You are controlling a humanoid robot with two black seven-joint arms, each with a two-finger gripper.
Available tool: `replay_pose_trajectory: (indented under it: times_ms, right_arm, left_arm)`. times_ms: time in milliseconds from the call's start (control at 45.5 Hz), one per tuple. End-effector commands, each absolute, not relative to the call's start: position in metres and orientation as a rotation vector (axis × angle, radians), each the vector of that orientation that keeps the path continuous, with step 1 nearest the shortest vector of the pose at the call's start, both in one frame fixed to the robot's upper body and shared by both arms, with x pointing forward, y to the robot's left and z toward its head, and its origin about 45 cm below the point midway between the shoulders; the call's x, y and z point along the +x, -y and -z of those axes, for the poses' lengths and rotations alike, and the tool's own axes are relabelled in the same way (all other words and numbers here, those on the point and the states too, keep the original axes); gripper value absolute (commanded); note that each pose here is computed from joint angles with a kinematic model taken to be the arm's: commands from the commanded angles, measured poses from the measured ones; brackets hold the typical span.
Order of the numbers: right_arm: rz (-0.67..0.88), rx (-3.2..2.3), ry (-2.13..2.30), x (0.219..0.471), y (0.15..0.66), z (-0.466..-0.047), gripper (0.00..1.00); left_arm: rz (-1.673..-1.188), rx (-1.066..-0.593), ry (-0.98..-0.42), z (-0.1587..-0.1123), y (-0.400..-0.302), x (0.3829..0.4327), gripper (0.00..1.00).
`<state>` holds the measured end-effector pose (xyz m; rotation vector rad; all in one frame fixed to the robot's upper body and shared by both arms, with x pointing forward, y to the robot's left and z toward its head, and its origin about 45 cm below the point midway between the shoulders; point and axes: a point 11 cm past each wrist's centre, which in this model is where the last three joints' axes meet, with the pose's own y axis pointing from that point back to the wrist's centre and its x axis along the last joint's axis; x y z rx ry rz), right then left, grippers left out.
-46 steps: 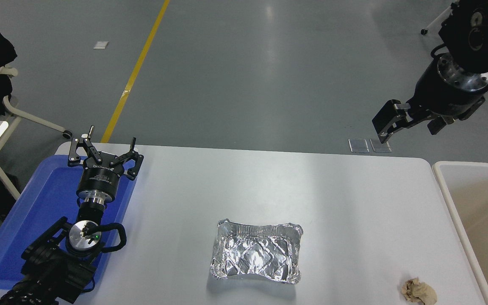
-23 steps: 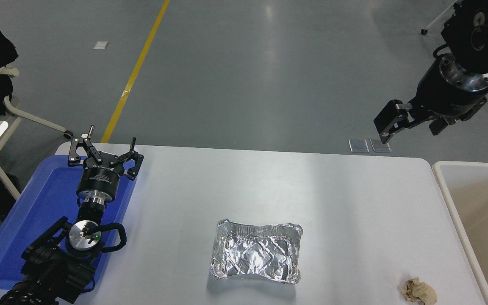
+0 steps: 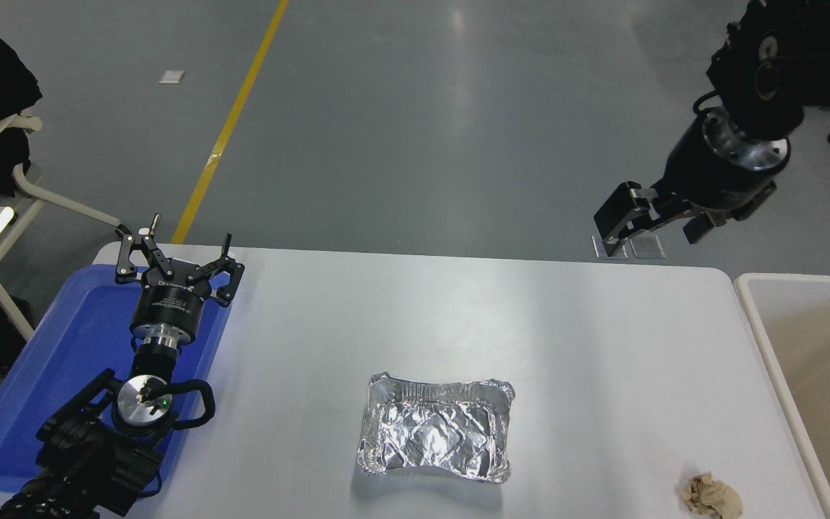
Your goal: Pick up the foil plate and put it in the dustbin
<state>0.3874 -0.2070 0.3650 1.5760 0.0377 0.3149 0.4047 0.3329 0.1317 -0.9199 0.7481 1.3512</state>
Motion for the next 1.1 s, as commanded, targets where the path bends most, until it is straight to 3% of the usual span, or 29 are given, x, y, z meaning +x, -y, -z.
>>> replay_pose_trajectory:
  times_ms: [0, 176, 220, 374, 549, 593, 1077]
  right_arm:
    - [-0.299, 1.687, -0.141, 0.376, 0.164, -0.332, 1.00]
    - [-0.254, 1.690, -0.211, 0.369, 0.155, -0.296, 0.98]
    - [-0.235, 1.692, -0.216, 0.367, 0.158, -0.284, 0.93]
    - [-0.313, 1.741, -0.120, 0.372, 0.154, -0.251, 0.87]
    - [-0.280, 1.801, -0.021, 0.369, 0.158, -0.222, 0.86]
    - [-0.261, 1.812, 0.003, 0.368, 0.160, -0.216, 0.81]
    - [-0.097, 1.852, 0.033, 0.321, 0.175, -0.129, 0.76]
  left_arm:
    - [-1.351, -0.920, -0.748, -0.1317, -0.3328, 0.4047, 1.00]
    - [-1.350, -0.921, -0.747, -0.1323, -0.3327, 0.4052, 1.00]
    - [-1.349, -0.920, -0.748, -0.1323, -0.3325, 0.4052, 1.00]
    - [-1.349, -0.920, -0.748, -0.1323, -0.3325, 0.4052, 1.00]
    - [-1.349, -0.920, -0.748, -0.1323, -0.3325, 0.4052, 1.00]
    - [-1.349, -0.921, -0.749, -0.1321, -0.3319, 0.4052, 1.00]
    - [-1.349, -0.921, -0.749, -0.1321, -0.3319, 0.4052, 1.00]
